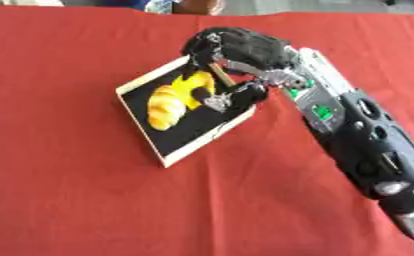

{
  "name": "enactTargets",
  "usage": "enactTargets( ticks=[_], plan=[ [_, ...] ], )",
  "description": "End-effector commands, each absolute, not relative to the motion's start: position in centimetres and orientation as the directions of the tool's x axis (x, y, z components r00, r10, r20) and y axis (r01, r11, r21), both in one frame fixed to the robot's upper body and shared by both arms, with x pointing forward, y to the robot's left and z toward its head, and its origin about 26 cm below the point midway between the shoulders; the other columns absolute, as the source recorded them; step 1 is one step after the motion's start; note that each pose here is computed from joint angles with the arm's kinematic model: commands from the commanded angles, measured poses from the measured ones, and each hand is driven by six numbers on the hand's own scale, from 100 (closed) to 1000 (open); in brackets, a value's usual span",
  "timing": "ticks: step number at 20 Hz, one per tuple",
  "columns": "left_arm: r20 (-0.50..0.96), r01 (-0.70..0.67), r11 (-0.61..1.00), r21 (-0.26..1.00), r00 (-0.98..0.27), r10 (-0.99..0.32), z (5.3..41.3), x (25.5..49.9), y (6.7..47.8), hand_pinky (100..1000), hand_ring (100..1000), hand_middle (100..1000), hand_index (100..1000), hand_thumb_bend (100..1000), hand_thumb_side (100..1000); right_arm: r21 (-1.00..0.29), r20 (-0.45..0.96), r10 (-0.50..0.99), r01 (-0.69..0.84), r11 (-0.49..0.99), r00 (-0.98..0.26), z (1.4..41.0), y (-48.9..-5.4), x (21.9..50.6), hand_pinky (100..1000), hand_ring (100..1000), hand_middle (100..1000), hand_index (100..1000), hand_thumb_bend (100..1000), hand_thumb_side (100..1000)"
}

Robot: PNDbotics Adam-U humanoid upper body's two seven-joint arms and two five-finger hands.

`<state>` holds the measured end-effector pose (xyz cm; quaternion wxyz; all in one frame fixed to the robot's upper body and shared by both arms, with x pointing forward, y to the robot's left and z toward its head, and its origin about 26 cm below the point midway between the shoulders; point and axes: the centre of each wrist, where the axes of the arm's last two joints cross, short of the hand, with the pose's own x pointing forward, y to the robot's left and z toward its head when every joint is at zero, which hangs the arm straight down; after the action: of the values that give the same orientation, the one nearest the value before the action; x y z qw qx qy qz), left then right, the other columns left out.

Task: Pick up objects on the table and place them in the box.

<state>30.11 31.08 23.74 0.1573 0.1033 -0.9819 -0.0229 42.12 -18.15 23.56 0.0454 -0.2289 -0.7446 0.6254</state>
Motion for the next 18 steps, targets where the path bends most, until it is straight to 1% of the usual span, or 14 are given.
enactTargets(
  ticks=[1, 2, 3, 4, 5, 6, 7, 8, 10, 12, 14, 16, 18],
  plan=[
    [0.281, -0.187, 0.978, 0.088, -0.938, -0.205, 24.4, 29.8, 31.0, 827, 849, 747, 863, 100, 701, -0.944, -0.252, 0.400, 0.315, 0.098, -0.881, 23.8, -18.2, 42.3, 837, 812, 492, 695, 100, 171],
    [0.283, -0.187, 0.978, 0.088, -0.937, -0.205, 24.4, 29.8, 31.0, 827, 849, 747, 863, 100, 702, -0.944, -0.255, 0.398, 0.316, 0.095, -0.881, 23.7, -18.1, 42.3, 843, 841, 532, 739, 100, 162],
    [0.284, -0.187, 0.978, 0.088, -0.937, -0.205, 24.4, 29.8, 31.0, 828, 849, 747, 863, 100, 702, -0.944, -0.259, 0.394, 0.317, 0.089, -0.882, 23.6, -18.1, 42.3, 845, 872, 585, 776, 100, 183],
    [0.284, -0.187, 0.978, 0.088, -0.937, -0.205, 24.4, 29.8, 31.0, 828, 850, 747, 863, 100, 702, -0.944, -0.264, 0.391, 0.320, 0.084, -0.882, 23.7, -18.1, 42.2, 855, 897, 633, 836, 100, 217],
    [0.285, -0.187, 0.978, 0.089, -0.936, -0.205, 24.4, 29.8, 31.0, 828, 850, 747, 864, 100, 702, -0.941, -0.277, 0.383, 0.330, 0.078, -0.881, 23.9, -18.1, 42.1, 867, 919, 671, 878, 100, 208],
    [0.286, -0.187, 0.978, 0.089, -0.936, -0.205, 24.4, 29.8, 31.0, 828, 850, 747, 864, 100, 702, -0.937, -0.291, 0.374, 0.342, 0.076, -0.880, 24.0, -18.1, 42.0, 887, 957, 724, 909, 126, 154],
    [0.286, -0.186, 0.978, 0.090, -0.936, -0.205, 24.4, 29.8, 31.0, 828, 850, 747, 864, 100, 702, -0.933, -0.303, 0.361, 0.353, 0.078, -0.882, 24.2, -18.1, 41.8, 896, 978, 750, 920, 129, 119],
    [0.287, -0.186, 0.978, 0.090, -0.936, -0.204, 24.4, 29.8, 31.0, 828, 850, 747, 864, 100, 704, -0.929, -0.312, 0.351, 0.360, 0.081, -0.883, 24.4, -18.2, 41.6, 909, 1000, 783, 933, 111, 100],
    [0.290, -0.185, 0.978, 0.092, -0.935, -0.204, 24.3, 29.8, 31.0, 829, 850, 747, 864, 100, 706, -0.921, -0.325, 0.340, 0.377, 0.100, -0.883, 24.9, -18.2, 41.2, 923, 1000, 805, 939, 133, 107],
    [0.291, -0.185, 0.978, 0.092, -0.935, -0.204, 24.3, 29.8, 31.0, 829, 850, 747, 864, 100, 707, -0.912, -0.335, 0.338, 0.393, 0.120, -0.879, 25.4, -18.3, 40.8, 930, 1000, 821, 948, 100, 248],
    [0.291, -0.185, 0.978, 0.093, -0.935, -0.204, 24.3, 29.8, 31.0, 829, 850, 747, 864, 100, 706, -0.905, -0.339, 0.339, 0.402, 0.137, -0.878, 25.8, -18.2, 40.4, 935, 1000, 829, 951, 114, 246],
    [0.292, -0.184, 0.979, 0.093, -0.935, -0.203, 24.3, 29.8, 31.0, 829, 850, 747, 864, 100, 707, -0.902, -0.339, 0.340, 0.406, 0.147, -0.877, 26.0, -18.1, 40.1, 933, 1000, 827, 950, 100, 255],
    [0.292, -0.183, 0.979, 0.094, -0.935, -0.203, 24.3, 29.8, 31.0, 829, 850, 747, 864, 100, 706, -0.900, -0.337, 0.344, 0.407, 0.157, -0.876, 26.3, -18.1, 39.9, 934, 1000, 831, 952, 105, 251]
  ],
)
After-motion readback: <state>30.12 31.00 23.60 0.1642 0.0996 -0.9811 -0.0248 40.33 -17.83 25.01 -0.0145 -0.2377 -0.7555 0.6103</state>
